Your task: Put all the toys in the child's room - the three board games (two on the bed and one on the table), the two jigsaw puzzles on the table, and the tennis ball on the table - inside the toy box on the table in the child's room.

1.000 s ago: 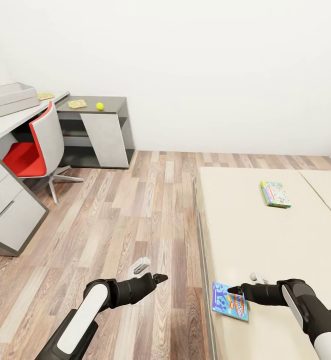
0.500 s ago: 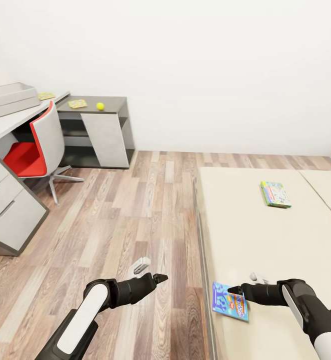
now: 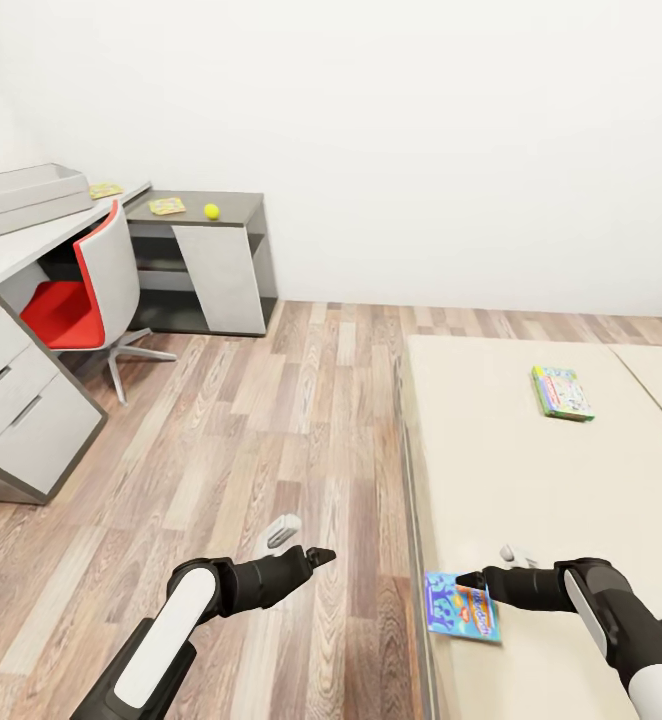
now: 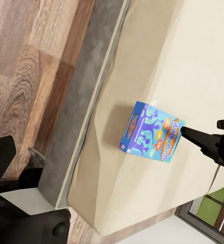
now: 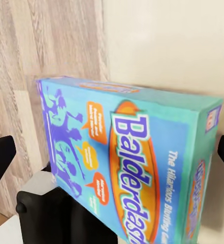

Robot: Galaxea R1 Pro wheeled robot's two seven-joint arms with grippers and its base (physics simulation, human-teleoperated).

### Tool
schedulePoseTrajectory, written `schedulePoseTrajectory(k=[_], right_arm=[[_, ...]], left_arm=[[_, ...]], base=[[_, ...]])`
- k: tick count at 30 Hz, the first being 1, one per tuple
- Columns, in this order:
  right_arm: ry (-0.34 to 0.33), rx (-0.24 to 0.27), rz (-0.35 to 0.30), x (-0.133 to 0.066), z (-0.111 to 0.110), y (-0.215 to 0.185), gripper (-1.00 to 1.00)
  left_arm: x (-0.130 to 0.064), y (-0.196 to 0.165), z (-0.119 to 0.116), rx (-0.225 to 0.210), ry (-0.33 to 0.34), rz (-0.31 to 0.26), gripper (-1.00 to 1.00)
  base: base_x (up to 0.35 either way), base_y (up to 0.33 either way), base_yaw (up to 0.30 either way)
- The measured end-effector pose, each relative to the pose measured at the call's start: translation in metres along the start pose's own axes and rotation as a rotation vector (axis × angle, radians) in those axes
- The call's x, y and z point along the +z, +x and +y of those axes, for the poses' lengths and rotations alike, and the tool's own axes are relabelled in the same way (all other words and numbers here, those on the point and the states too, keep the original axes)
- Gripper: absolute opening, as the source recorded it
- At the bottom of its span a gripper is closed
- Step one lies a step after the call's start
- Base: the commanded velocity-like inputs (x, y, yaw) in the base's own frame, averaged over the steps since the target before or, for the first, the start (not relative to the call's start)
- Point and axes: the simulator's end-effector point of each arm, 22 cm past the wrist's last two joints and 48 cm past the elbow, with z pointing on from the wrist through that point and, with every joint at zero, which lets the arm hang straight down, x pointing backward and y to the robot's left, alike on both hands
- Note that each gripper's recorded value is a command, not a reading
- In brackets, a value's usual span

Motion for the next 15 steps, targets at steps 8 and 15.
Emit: schedulePoseTrajectory(k=[8, 15], right_arm=[[0.0, 0.0, 0.0, 0.0001, 0.0, 0.0, 1.0], [0.001, 0.0, 0.0, 0.0001, -0.0002, 0.0, 1.0]], left_arm=[[0.0, 0.0, -0.0001, 0.0, 0.0, 0.0, 1.0], [0.0, 0.0, 0.0, 0.0, 0.0, 0.0, 1.0]], base=[[0.0, 0.0, 0.012], [0.0, 0.0, 0.004]])
